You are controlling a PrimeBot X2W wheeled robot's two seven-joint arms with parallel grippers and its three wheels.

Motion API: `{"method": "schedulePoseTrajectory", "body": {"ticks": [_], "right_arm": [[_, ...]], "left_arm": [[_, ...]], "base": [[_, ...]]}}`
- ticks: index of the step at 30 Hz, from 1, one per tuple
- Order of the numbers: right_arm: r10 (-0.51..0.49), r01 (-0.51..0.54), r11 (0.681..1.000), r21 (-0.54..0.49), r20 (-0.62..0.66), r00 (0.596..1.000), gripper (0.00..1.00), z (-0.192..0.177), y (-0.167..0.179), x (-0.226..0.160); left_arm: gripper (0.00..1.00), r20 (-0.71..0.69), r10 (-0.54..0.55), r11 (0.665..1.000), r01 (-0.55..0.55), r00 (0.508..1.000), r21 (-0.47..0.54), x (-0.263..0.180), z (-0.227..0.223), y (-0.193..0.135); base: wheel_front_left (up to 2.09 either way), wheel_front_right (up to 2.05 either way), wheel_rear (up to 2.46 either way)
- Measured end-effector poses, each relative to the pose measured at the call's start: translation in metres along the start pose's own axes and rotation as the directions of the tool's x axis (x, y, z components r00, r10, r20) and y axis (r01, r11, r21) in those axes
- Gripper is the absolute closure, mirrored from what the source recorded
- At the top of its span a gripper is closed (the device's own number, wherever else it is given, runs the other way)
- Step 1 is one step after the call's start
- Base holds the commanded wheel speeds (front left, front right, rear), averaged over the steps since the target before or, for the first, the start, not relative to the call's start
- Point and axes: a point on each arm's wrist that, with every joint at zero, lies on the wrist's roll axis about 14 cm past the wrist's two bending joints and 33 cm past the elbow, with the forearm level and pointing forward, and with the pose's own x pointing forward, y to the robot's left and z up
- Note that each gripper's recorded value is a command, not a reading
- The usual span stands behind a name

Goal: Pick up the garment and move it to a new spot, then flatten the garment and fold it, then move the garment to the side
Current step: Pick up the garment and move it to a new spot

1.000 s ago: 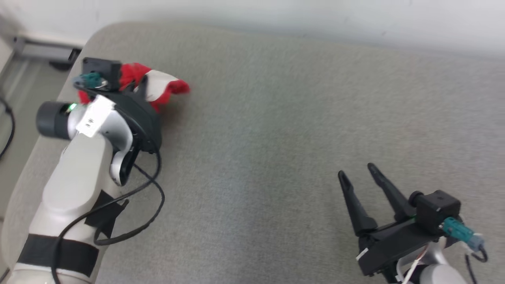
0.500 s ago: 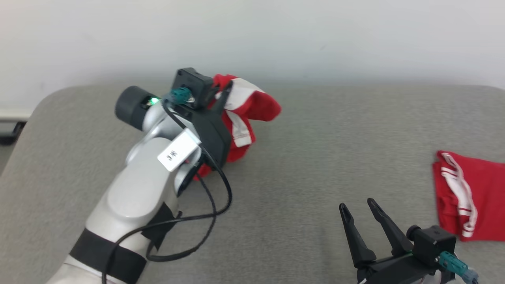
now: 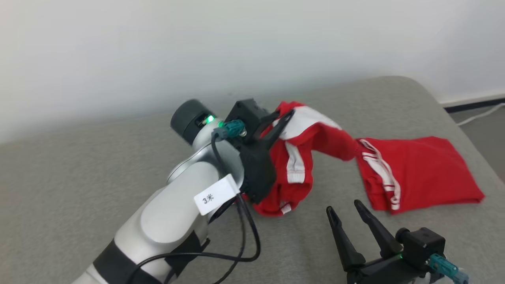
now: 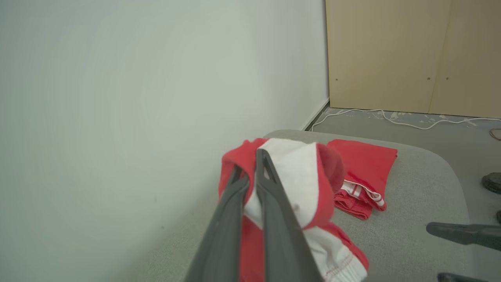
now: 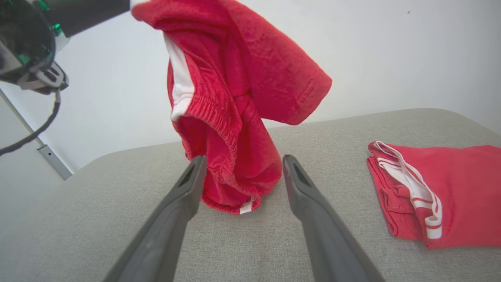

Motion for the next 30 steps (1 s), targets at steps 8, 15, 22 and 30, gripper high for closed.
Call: {"method": "schedulePoseTrajectory", "body": {"ticks": [8, 15, 22, 30], "right_arm": [[-0.082, 0.082, 0.997, 0.008, 0.025, 0.996, 0.0, 0.008, -0.024, -0.013], [-0.064, 0.063, 0.998, 0.007, 0.013, 0.998, 0.0, 0.005, -0.021, -0.004], [-0.034, 0.034, 0.999, 0.007, -0.001, 0.999, 0.0, 0.0, -0.014, 0.004], [-0.015, 0.015, 1.0, 0.011, -0.007, 1.0, 0.0, -0.003, -0.008, 0.006]], "left_arm": [[0.7, -0.263, -0.027, 0.999, 0.033, 0.964, 0.019, -0.009, -0.086, 0.002], [0.0, -0.432, -0.008, 1.0, -0.003, 0.902, -0.024, -0.037, -0.15, 0.007], [0.0, -0.475, 0.009, 0.996, -0.052, 0.88, -0.079, -0.058, -0.173, 0.007], [0.0, -0.46, 0.012, 0.991, -0.071, 0.888, -0.113, -0.07, -0.174, 0.0]], "base": [[0.0, 0.0, 0.0], [0.0, 0.0, 0.0], [0.0, 0.0, 0.0], [0.0, 0.0, 0.0]]}}
